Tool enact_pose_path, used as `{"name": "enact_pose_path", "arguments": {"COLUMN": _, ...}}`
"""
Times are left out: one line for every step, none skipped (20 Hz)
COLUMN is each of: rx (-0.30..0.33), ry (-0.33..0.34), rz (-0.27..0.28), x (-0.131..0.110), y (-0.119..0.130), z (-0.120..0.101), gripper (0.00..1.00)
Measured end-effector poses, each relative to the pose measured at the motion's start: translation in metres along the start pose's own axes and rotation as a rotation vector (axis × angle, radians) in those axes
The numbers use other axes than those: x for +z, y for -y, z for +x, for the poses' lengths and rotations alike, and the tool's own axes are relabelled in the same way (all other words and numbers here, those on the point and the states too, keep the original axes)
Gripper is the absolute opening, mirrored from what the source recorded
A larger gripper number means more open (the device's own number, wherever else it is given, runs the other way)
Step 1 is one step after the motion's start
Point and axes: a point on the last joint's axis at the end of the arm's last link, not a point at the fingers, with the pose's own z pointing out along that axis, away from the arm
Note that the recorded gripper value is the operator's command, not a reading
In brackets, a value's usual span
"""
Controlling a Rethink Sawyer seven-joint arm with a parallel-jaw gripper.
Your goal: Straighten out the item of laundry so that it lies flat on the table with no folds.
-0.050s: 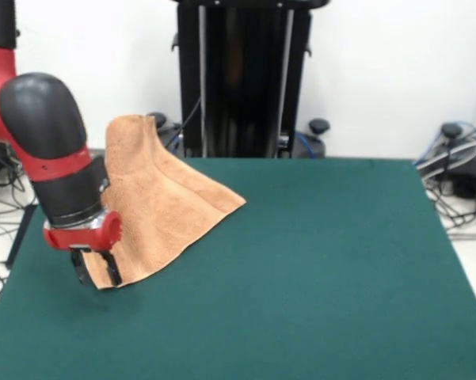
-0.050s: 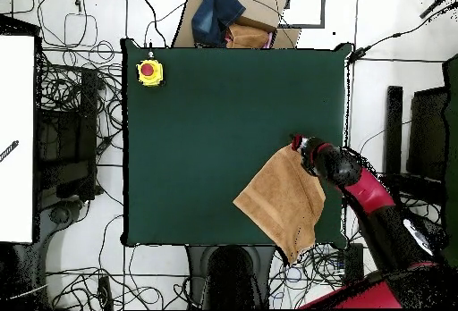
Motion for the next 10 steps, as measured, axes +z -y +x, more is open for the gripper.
{"name": "enact_pose_path", "arguments": {"rx": 0.004, "ry": -0.014, "rz": -0.004, "x": 0.000, "y": 0.004, "z": 0.000, "gripper": 1.00}}
{"name": "enact_pose_path", "arguments": {"rx": 0.005, "ry": -0.020, "rz": -0.006, "x": 0.000, "y": 0.006, "z": 0.000, "gripper": 1.00}}
{"name": "enact_pose_path", "arguments": {"rx": 0.008, "ry": -0.028, "rz": -0.010, "x": 0.001, "y": 0.008, "z": 0.001, "gripper": 1.00}}
{"name": "enact_pose_path", "arguments": {"rx": 0.013, "ry": -0.058, "rz": -0.027, "x": 0.004, "y": 0.016, "z": 0.008, "gripper": 1.00}}
{"name": "enact_pose_path", "arguments": {"rx": 0.015, "ry": -0.064, "rz": -0.031, "x": 0.005, "y": 0.019, "z": 0.010, "gripper": 1.00}}
{"name": "enact_pose_path", "arguments": {"rx": 0.016, "ry": -0.069, "rz": -0.035, "x": 0.006, "y": 0.021, "z": 0.013, "gripper": 1.00}}
{"name": "enact_pose_path", "arguments": {"rx": 0.020, "ry": -0.076, "rz": -0.041, "x": 0.008, "y": 0.025, "z": 0.017, "gripper": 1.00}}
{"name": "enact_pose_path", "arguments": {"rx": 0.028, "ry": -0.076, "rz": -0.054, "x": 0.011, "y": 0.030, "z": 0.020, "gripper": 1.00}}
{"name": "enact_pose_path", "arguments": {"rx": 0.037, "ry": -0.076, "rz": -0.068, "x": 0.015, "y": 0.035, "z": 0.024, "gripper": 1.00}}
{"name": "enact_pose_path", "arguments": {"rx": 0.037, "ry": -0.070, "rz": -0.084, "x": 0.013, "y": 0.037, "z": 0.023, "gripper": 1.00}}
